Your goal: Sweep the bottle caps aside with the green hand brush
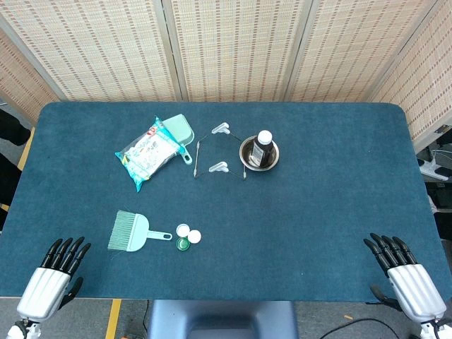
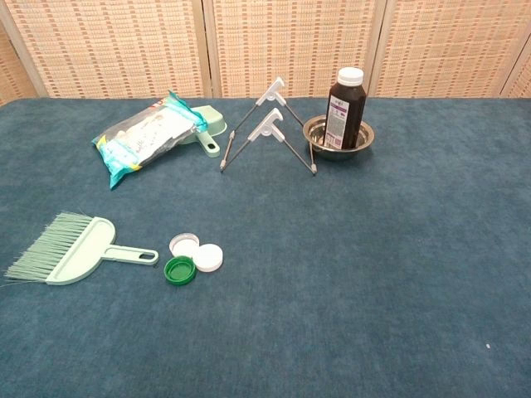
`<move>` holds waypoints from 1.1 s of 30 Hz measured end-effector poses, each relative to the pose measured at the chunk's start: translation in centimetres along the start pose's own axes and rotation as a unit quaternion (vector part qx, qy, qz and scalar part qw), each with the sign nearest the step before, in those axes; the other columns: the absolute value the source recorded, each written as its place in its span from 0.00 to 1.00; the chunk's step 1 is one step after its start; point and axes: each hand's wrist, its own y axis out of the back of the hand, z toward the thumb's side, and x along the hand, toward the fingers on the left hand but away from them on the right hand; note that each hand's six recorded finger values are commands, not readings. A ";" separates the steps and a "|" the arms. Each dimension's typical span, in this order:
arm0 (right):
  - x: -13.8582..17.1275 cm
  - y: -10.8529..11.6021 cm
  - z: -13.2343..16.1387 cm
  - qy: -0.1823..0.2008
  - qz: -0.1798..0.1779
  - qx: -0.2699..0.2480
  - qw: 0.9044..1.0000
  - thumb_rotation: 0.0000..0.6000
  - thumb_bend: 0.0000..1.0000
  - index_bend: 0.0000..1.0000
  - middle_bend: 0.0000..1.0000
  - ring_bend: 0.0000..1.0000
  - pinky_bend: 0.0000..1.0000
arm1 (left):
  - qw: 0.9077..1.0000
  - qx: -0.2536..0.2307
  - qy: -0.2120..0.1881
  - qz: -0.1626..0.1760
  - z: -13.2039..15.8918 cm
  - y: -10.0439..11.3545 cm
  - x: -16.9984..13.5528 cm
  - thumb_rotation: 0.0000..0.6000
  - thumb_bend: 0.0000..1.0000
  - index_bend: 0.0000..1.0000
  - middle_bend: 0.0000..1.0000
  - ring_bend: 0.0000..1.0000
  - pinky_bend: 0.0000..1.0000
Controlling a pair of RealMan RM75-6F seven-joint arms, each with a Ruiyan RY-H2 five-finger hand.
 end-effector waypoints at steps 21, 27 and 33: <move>-0.3 0.2 0.2 -0.006 -0.020 0.009 1.000 1.00 0.21 0.00 0.00 0.00 0.00 | 0.994 0.038 -0.092 -0.045 7.2 -5.2 4.5 1.00 0.41 0.13 0.15 0.64 0.74; -0.5 0.3 -0.4 -0.021 -0.023 0.011 0.999 1.00 0.21 0.00 0.00 0.00 0.00 | 0.992 0.047 -0.108 -0.033 10.1 -5.4 8.2 1.00 0.40 0.17 0.17 0.68 0.78; -0.8 0.2 -0.7 -0.033 -0.022 0.015 0.999 1.00 0.21 0.00 0.00 0.00 0.00 | 0.993 0.066 -0.092 -0.029 10.1 -5.3 10.7 1.00 0.39 0.23 0.25 0.70 0.80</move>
